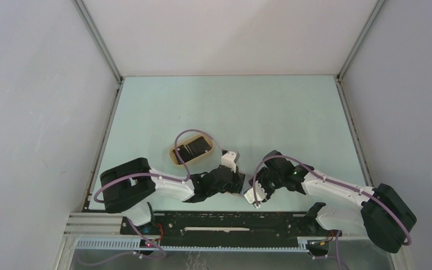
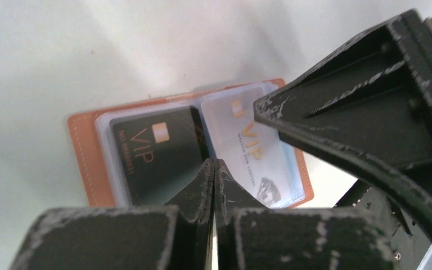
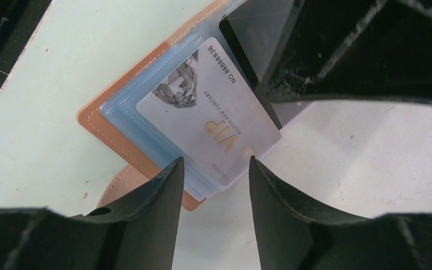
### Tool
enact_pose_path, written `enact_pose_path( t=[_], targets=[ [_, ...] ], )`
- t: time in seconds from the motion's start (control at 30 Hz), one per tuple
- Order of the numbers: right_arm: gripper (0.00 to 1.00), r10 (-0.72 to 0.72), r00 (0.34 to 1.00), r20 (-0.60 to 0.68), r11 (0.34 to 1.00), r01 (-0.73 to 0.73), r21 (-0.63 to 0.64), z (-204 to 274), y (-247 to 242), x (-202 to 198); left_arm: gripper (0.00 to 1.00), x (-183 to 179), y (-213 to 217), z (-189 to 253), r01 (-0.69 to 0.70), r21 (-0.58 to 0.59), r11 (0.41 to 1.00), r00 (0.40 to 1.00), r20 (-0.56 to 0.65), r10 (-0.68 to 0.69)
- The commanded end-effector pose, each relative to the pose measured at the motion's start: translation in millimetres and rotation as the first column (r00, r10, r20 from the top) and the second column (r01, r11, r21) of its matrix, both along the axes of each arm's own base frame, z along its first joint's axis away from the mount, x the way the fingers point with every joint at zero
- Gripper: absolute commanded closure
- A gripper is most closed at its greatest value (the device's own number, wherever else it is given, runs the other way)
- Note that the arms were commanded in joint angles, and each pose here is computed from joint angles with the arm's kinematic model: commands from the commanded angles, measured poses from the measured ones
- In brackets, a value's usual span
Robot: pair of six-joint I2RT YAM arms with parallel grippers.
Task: Put the credit cards into the card holder
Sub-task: Turn over the card slot in the card holder.
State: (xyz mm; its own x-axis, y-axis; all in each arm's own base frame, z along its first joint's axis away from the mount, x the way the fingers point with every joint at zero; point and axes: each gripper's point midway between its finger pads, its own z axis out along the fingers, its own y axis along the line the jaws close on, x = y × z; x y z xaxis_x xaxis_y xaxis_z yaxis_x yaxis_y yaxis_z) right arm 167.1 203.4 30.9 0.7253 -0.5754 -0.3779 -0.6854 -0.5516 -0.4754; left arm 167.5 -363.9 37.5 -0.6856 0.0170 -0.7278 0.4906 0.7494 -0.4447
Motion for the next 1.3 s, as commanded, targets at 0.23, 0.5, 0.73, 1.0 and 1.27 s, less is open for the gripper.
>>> enact_pose_path(
  t=[0.23,0.5,0.73,1.0,1.27],
  targets=[
    [0.45,-0.073,0.996,0.043,0.997,0.071,0.037,4.1,5.9,14.4,0.87,-5.2,23.2,27.9,-0.047,-0.094,0.994,0.999,0.0,0.047],
    [0.38,-0.143,0.989,-0.024,0.983,0.145,0.11,25.4,1.9,16.2,0.82,-2.7,27.4,45.1,-0.07,-0.157,0.985,0.997,0.018,0.074],
    [0.29,-0.279,0.856,-0.436,0.866,0.421,0.272,110.8,-3.9,0.7,0.81,9.0,29.8,76.5,-0.075,-0.207,0.975,0.989,0.111,0.1],
    [0.34,-0.298,0.488,-0.82,0.85,0.527,0.005,125.5,-3.8,-34.5,0.76,2.1,51.5,107.7,0.071,-0.11,0.991,0.943,0.331,-0.031],
    [0.28,-0.629,0.486,-0.607,0.698,0.697,-0.166,76.6,-45.5,10.3,0.25,10.1,77.5,161.8,0.029,-0.243,0.97,0.881,0.465,0.09]
  ],
)
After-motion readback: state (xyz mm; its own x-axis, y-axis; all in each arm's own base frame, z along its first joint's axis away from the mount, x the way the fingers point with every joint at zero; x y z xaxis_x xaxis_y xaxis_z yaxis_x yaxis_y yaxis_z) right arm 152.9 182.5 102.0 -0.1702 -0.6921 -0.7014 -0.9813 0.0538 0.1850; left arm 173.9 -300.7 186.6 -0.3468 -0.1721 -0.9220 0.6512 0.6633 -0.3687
